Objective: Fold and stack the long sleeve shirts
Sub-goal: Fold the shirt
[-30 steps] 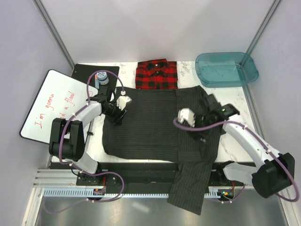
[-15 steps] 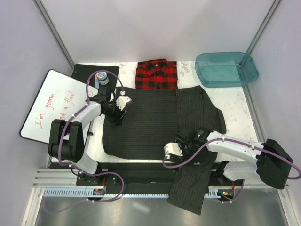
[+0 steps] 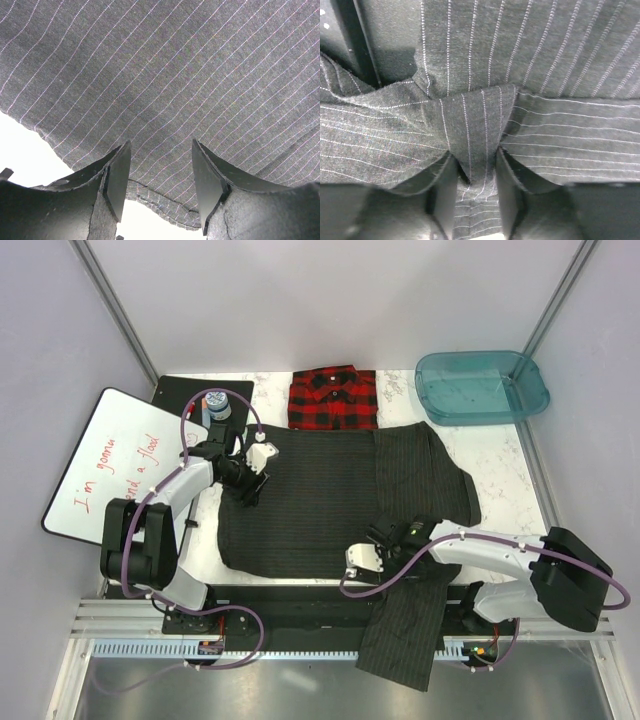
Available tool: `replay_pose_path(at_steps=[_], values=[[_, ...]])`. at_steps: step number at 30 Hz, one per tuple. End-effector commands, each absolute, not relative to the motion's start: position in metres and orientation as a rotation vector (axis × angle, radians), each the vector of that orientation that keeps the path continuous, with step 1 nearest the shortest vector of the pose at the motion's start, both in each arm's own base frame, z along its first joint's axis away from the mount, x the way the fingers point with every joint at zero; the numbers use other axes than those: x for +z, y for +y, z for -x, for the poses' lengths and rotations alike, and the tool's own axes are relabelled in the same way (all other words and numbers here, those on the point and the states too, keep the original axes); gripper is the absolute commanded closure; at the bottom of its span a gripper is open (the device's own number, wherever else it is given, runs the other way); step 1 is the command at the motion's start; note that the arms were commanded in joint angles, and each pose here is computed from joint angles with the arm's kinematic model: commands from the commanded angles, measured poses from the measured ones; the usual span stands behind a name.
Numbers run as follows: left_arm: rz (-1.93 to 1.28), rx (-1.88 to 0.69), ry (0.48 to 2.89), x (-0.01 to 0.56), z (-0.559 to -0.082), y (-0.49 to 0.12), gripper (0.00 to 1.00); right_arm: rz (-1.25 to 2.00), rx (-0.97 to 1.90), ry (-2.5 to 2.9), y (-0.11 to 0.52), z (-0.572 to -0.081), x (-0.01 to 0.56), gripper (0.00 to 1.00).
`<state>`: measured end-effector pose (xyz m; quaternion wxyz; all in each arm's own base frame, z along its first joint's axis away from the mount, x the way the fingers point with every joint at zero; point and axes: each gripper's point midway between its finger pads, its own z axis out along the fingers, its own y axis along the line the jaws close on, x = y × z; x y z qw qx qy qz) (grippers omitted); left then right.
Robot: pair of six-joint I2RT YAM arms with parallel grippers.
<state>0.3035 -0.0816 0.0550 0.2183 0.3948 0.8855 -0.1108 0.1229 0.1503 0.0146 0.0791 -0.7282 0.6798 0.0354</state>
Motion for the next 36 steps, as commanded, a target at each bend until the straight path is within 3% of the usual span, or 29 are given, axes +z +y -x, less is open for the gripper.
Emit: replay_pose_path(at_steps=[1, 5, 7, 9, 13, 16, 18, 19, 20, 21, 22, 23, 28, 34, 36], values=[[-1.092, -0.32, 2.431, 0.061, -0.305, -0.083, 0.41, 2.11, 0.097, 1.975, 0.162, -0.134, 0.038, 0.64], [-1.1, -0.318, 2.427, 0.061, -0.307, -0.084, 0.41, 2.114, 0.124, 1.943, 0.163, -0.132, 0.05, 0.63], [-1.102, -0.319, 2.429, 0.06, -0.307, -0.084, 0.41, 2.115, 0.135, 1.938, 0.163, -0.131, 0.053, 0.68], [-1.099, -0.316, 2.426, 0.062, -0.309, -0.084, 0.41, 2.113, 0.16, 1.941, 0.167, -0.129, 0.057, 0.64], [-1.101, -0.311, 2.426, 0.063, -0.311, -0.083, 0.41, 2.093, 0.166, 1.925, 0.169, -0.135, 0.064, 0.75], [-1.104, -0.308, 2.425, 0.064, -0.314, -0.083, 0.41, 2.083, 0.178, 1.931, 0.168, -0.139, 0.069, 0.68], [-1.103, -0.31, 2.429, 0.063, -0.315, -0.084, 0.41, 2.088, 0.182, 1.935, 0.167, -0.139, 0.069, 0.77], [-1.101, -0.312, 2.428, 0.064, -0.316, -0.084, 0.41, 2.086, 0.19, 1.94, 0.166, -0.14, 0.07, 0.7], [-1.101, -0.313, 2.426, 0.065, -0.318, -0.085, 0.41, 2.086, 0.194, 1.939, 0.167, -0.141, 0.071, 0.69], [-1.099, -0.314, 2.423, 0.066, -0.318, -0.085, 0.42, 2.084, 0.192, 1.94, 0.166, -0.142, 0.071, 0.76], [-1.086, -0.318, 2.428, 0.066, -0.319, -0.085, 0.42, 2.073, 0.174, 1.948, 0.164, -0.146, 0.072, 0.92], [-1.07, -0.319, 2.42, 0.071, -0.323, -0.086, 0.42, 2.061, 0.165, 1.939, 0.165, -0.152, 0.075, 0.98], [-0.933, -0.403, 2.286, 0.12, -0.363, -0.083, 0.43, 1.833, 0.095, 1.979, 0.157, -0.214, 0.115, 1.0], [-1.055, -0.31, 2.011, 0.167, -0.443, -0.086, 0.42, 1.532, 0.014, 1.988, 0.147, -0.311, 0.189, 1.0], [-1.1, -0.297, 1.969, 0.158, -0.47, -0.089, 0.42, 1.434, -0.002, 1.962, 0.145, -0.339, 0.221, 1.0]])
